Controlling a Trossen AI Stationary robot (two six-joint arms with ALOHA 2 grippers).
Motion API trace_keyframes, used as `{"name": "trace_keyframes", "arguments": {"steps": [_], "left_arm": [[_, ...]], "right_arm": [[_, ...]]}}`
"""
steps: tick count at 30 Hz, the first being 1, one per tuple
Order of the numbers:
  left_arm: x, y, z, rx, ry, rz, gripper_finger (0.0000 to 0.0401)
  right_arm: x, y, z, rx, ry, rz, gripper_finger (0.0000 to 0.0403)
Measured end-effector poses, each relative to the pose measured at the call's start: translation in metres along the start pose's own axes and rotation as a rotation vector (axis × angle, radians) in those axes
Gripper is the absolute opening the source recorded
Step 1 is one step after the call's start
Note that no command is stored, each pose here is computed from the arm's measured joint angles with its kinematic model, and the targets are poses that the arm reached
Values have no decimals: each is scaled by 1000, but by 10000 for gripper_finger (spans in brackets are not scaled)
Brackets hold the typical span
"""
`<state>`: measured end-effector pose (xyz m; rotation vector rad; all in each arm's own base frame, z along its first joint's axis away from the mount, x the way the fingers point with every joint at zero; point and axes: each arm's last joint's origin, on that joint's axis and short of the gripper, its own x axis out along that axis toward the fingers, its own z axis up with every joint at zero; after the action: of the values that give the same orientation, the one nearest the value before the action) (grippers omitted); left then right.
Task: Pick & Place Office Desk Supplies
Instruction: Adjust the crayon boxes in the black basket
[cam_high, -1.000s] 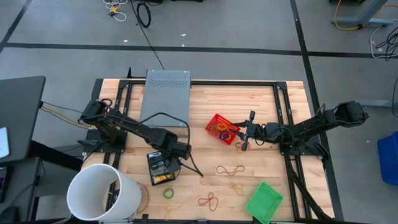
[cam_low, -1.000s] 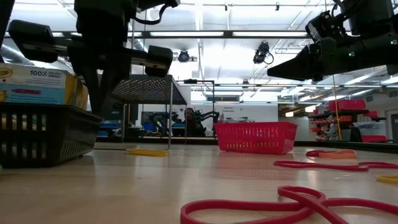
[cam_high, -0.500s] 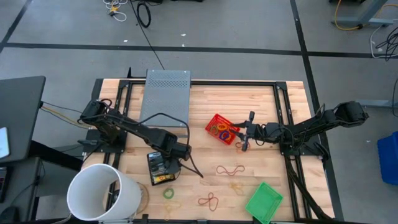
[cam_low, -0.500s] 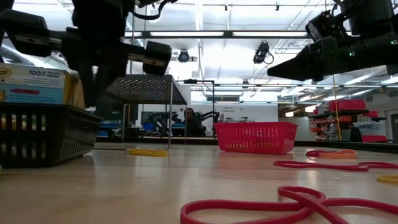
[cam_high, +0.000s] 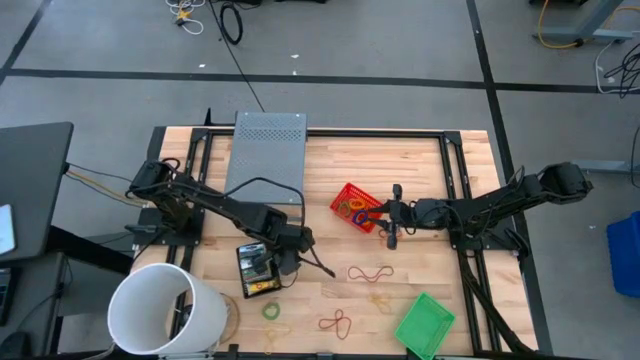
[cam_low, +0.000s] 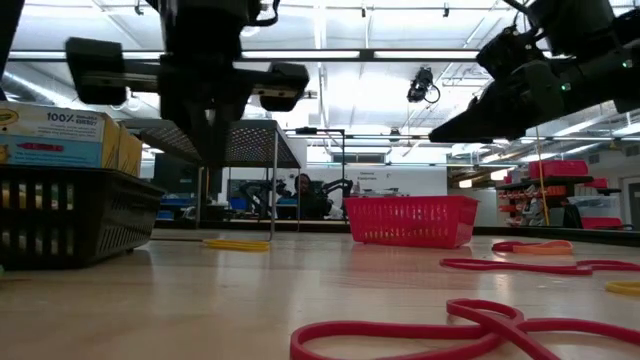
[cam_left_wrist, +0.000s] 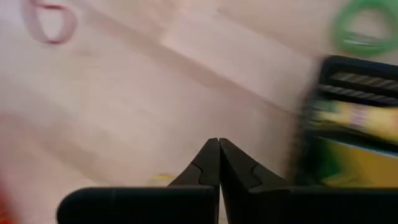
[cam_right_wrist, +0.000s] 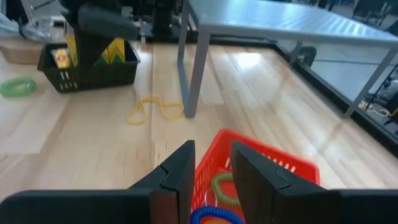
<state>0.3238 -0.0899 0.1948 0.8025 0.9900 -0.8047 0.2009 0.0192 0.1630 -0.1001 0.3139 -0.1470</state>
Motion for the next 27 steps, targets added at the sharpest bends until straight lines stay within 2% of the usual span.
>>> {"name": "trace_keyframes", "arguments": {"steps": [5, 10, 16, 27], "left_arm": [[-1, -10, -4, 0, -1, -144, 1], [-1, -19, -5, -21, 28, -219, 1], [-2, -24, -4, -47, -19, -315, 1], [0, -21, -4, -58, 2, -265, 1]], "right_arm": [[2, 0, 8, -6, -16, -2, 110], [2, 0, 8, -11, -17, -3, 110], [2, 0, 8, -11, -17, -4, 110], [2, 0, 8, -11, -16, -23, 110]]}}
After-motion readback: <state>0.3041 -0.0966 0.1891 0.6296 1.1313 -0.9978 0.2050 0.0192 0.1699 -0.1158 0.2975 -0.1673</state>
